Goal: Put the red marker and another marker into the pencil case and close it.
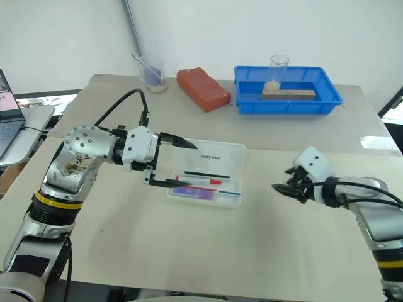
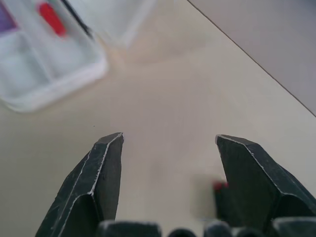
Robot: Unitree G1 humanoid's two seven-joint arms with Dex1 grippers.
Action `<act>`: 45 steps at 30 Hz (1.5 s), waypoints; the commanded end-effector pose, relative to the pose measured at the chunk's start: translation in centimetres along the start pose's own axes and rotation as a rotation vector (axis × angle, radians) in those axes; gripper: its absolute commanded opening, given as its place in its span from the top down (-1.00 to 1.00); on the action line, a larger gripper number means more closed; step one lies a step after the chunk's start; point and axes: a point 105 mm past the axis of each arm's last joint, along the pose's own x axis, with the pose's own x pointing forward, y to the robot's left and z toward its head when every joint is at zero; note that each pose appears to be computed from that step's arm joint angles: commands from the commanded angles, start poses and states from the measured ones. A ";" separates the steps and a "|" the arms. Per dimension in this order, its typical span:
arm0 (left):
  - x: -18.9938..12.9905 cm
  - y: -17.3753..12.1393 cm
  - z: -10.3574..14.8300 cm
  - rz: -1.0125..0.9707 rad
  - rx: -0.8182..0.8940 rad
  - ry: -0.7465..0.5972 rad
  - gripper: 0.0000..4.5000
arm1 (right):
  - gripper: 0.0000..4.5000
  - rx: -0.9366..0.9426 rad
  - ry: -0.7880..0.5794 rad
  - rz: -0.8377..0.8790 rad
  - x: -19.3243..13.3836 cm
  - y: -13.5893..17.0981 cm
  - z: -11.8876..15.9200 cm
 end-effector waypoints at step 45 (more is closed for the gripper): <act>-2.4 -5.1 -1.3 -0.096 -0.101 0.104 -1.00 | 0.92 -0.325 -0.078 0.519 4.6 9.7 6.6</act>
